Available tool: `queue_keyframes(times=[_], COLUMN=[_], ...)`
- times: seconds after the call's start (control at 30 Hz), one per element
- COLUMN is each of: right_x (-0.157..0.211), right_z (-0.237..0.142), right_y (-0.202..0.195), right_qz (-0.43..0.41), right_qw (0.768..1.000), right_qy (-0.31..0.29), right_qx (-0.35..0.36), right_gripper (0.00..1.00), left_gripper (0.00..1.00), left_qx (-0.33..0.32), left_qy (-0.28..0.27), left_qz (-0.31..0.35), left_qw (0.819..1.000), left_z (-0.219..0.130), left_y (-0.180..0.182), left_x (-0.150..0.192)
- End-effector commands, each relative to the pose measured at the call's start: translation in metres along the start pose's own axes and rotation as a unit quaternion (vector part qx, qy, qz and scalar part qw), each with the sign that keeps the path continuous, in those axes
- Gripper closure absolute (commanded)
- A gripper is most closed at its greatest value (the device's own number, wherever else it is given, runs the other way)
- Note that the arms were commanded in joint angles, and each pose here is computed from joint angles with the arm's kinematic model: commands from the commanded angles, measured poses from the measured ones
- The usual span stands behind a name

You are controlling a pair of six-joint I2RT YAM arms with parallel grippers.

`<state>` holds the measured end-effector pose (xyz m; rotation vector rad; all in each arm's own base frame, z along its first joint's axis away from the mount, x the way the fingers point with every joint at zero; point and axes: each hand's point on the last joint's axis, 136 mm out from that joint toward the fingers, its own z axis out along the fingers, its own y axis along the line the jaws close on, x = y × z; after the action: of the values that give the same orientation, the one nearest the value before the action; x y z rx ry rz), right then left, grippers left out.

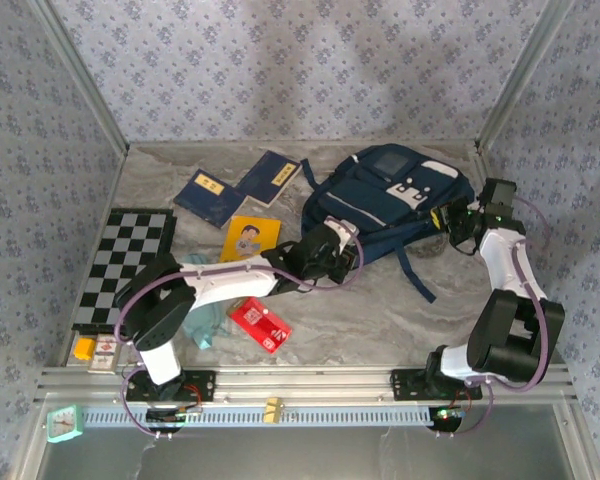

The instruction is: Pack books, pencil case, and school supplies into a backpack

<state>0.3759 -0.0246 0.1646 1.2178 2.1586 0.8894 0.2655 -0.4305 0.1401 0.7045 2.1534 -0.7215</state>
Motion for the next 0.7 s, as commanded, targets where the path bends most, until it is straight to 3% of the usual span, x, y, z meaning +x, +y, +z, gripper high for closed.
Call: queue_keyframes(times=[0.0, 0.3, 0.53, 0.67], right_x=[-0.015, 0.02, 0.063, 0.105], right_z=[-0.01, -0.018, -0.05, -0.042], right_y=[0.016, -0.021, -0.032, -0.036], right_qz=[-0.055, -0.06, -0.075, -0.039], right_qw=[0.998, 0.997, 0.995, 0.995], right_qy=[-0.025, 0.038, 0.054, 0.092], right_qx=[-0.016, 0.019, 0.045, 0.016], right_gripper=[0.9, 0.34, 0.1, 0.0], left_gripper=[1.0, 1.0, 1.0, 1.0], left_qx=[0.026, 0.02, 0.027, 0.034], left_qy=[-0.012, -0.015, -0.017, -0.024], left_qz=[0.008, -0.006, -0.008, -0.009], left_qw=[1.0, 1.0, 0.999, 0.999], left_z=[0.005, 0.014, 0.014, 0.012], left_y=[-0.014, -0.013, -0.016, -0.018], left_x=[-0.021, -0.028, -0.03, -0.032])
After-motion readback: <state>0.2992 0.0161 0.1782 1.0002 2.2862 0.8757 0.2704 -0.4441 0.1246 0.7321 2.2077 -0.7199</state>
